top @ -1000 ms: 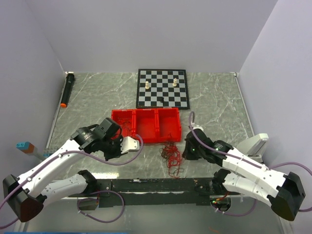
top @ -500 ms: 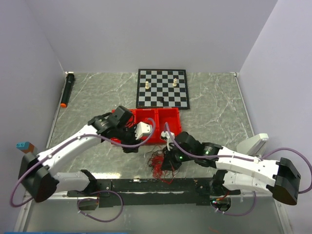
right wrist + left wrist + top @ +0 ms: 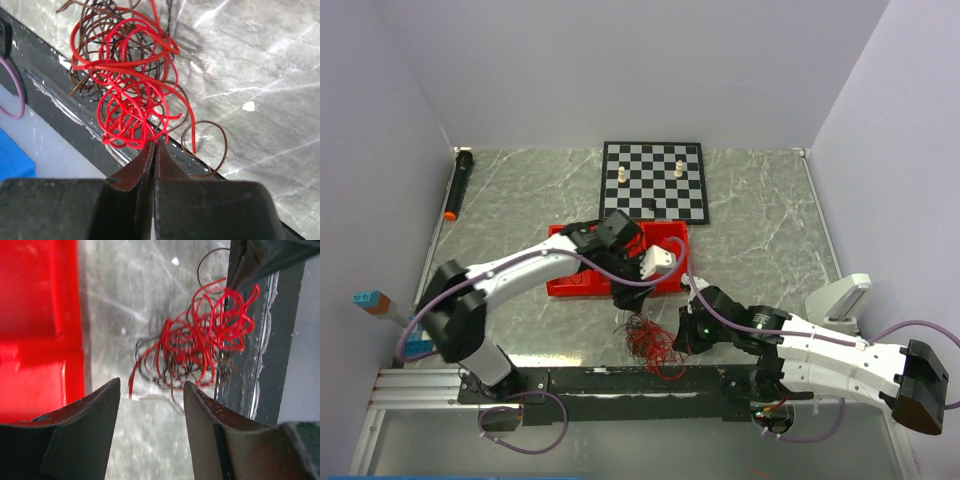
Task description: Untangle the cables
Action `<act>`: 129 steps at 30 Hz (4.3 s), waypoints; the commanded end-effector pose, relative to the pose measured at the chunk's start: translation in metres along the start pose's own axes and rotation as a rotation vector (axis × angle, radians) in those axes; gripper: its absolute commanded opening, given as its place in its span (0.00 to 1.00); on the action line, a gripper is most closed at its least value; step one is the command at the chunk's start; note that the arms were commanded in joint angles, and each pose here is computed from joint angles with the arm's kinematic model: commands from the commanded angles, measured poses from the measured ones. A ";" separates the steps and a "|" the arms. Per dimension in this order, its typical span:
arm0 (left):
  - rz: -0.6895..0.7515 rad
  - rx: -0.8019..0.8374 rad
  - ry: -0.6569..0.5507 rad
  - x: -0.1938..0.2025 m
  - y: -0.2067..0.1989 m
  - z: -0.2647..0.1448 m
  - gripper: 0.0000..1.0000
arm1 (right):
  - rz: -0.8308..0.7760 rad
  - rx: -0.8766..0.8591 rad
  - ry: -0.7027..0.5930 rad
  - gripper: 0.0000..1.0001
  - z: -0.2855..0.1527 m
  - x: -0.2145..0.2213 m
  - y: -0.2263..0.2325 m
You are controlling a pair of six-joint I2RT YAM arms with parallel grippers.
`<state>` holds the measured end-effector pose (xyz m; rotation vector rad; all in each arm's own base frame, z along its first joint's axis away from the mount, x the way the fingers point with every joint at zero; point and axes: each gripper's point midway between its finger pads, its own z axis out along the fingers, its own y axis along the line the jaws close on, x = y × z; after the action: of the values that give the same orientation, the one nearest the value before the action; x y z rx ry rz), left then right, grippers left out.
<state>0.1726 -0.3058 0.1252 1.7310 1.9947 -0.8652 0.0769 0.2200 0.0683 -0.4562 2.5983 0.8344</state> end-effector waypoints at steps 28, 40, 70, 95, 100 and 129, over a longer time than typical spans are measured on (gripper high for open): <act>0.038 0.242 0.117 0.035 -0.032 0.055 0.40 | 0.084 0.092 -0.077 0.00 -0.004 -0.025 -0.012; 0.033 0.100 0.100 0.046 -0.036 0.000 0.01 | 0.076 0.086 -0.259 0.00 -0.030 -0.075 0.001; 0.259 -0.367 0.092 0.106 -0.056 -0.192 0.01 | 0.481 0.663 -0.378 0.00 -0.109 -0.064 -0.113; 0.274 -0.487 0.363 0.178 -0.009 -0.171 0.03 | 0.473 0.650 -0.724 0.00 -0.201 -0.142 -0.116; 0.199 -0.420 0.164 0.114 -0.010 -0.174 0.53 | 0.350 0.315 -0.613 0.00 -0.150 -0.146 -0.071; 0.333 -0.053 -0.541 -0.192 -0.083 -0.130 0.74 | -0.278 -0.630 -0.538 0.00 -0.234 -0.147 0.132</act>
<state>0.1553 -0.3538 0.2948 1.6386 1.4550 -0.8976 0.1120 0.2044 0.3401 -0.5086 1.8365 1.3689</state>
